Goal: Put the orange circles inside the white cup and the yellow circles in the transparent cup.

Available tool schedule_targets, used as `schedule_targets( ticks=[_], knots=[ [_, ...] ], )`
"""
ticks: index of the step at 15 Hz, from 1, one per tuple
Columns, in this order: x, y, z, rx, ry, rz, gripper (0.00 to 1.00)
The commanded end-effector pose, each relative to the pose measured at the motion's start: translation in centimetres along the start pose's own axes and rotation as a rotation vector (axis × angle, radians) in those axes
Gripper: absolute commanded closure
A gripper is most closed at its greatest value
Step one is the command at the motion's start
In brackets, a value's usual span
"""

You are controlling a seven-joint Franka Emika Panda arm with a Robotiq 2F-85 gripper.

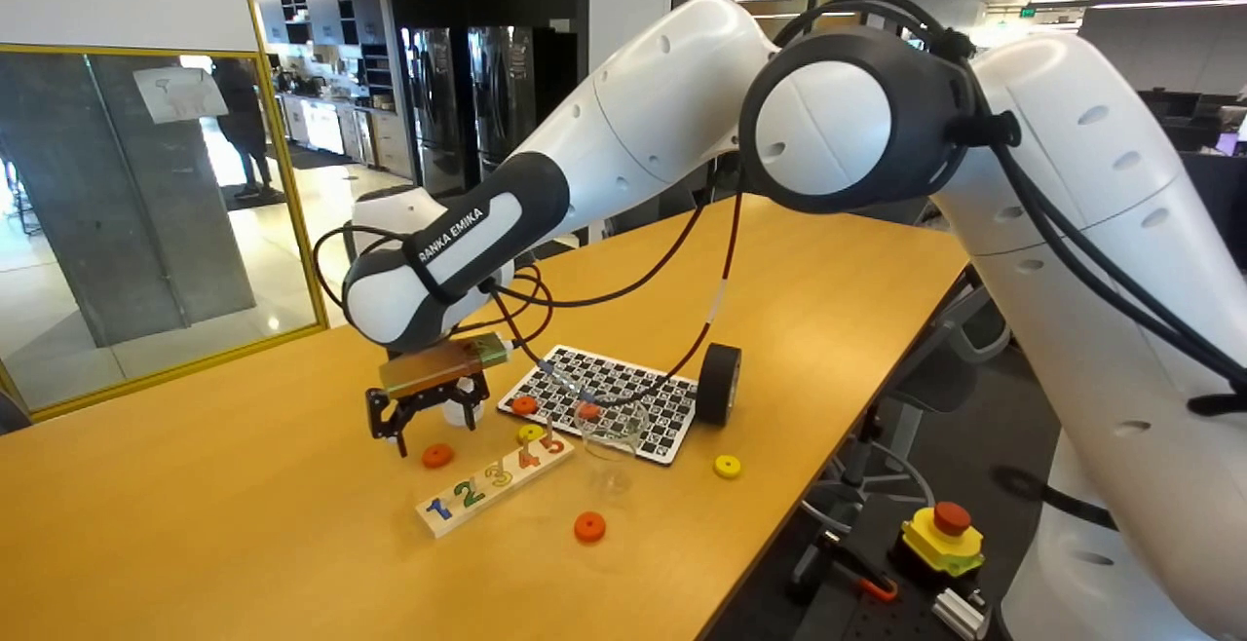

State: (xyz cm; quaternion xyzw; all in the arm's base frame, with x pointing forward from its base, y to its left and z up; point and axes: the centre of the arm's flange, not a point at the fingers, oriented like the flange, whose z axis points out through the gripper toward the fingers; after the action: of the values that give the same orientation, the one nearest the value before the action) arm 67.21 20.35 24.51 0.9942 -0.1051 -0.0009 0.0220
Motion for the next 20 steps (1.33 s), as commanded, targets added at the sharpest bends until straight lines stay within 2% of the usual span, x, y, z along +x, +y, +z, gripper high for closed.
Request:
schedule_targets(
  ticks=[1,10,20],
  knots=[
    [1.3,-1.0,0.6,0.03,0.032,0.032,0.0],
    [1.5,-0.7,1.7,0.086,0.053,0.07,0.0],
    [1.7,-0.2,2.0,0.083,0.033,0.088,0.0]
  ],
)
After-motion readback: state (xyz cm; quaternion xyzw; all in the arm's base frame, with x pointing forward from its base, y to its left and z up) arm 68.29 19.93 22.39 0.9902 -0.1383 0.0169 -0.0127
